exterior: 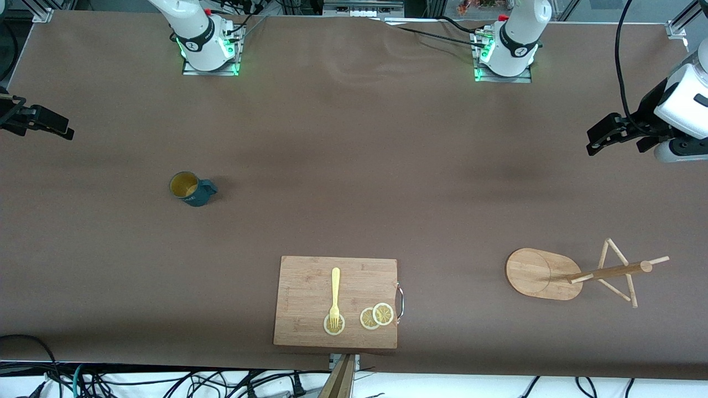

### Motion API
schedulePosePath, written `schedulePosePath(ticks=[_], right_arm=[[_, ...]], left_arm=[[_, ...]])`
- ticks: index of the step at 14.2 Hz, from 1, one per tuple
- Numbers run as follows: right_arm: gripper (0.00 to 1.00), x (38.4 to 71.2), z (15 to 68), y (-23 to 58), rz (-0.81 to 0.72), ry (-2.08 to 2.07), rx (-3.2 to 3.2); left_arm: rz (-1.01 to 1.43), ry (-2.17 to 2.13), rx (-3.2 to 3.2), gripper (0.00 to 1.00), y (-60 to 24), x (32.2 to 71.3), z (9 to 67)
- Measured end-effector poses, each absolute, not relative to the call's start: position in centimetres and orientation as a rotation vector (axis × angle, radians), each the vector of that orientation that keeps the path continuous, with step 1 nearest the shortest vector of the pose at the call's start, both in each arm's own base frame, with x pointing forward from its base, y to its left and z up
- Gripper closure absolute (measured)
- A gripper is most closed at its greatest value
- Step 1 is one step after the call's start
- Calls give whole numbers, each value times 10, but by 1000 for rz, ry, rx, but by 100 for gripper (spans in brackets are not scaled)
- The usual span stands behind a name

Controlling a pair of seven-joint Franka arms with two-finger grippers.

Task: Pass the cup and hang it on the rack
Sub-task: 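Move the right gripper toward the teal mug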

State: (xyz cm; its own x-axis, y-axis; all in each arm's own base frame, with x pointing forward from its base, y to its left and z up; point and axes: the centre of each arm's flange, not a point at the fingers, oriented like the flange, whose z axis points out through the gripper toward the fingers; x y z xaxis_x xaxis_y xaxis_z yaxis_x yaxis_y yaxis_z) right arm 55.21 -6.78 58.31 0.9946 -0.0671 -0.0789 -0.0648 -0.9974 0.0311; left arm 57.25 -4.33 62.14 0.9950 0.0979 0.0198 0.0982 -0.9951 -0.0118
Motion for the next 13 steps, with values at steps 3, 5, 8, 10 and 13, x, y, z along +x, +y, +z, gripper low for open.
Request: schedulePosePath(ticks=[3, 5, 8, 10, 13], right_arm=[[0, 552, 583, -66, -124, -99, 3111], [0, 552, 583, -63, -128, -93, 3118], [0, 551, 582, -61, -155, -89, 3119], [0, 549, 580, -63, -173, -98, 3129], [0, 550, 577, -66, -181, -109, 3132]], left_arm=[[-28, -153, -3125, 0, -43, 573, 620], [-27, -153, -3125, 0, -43, 573, 620], [-27, -154, -3125, 0, -43, 573, 620], [-27, -154, -3125, 0, -43, 573, 620], [-27, -151, -3125, 0, -43, 573, 620]])
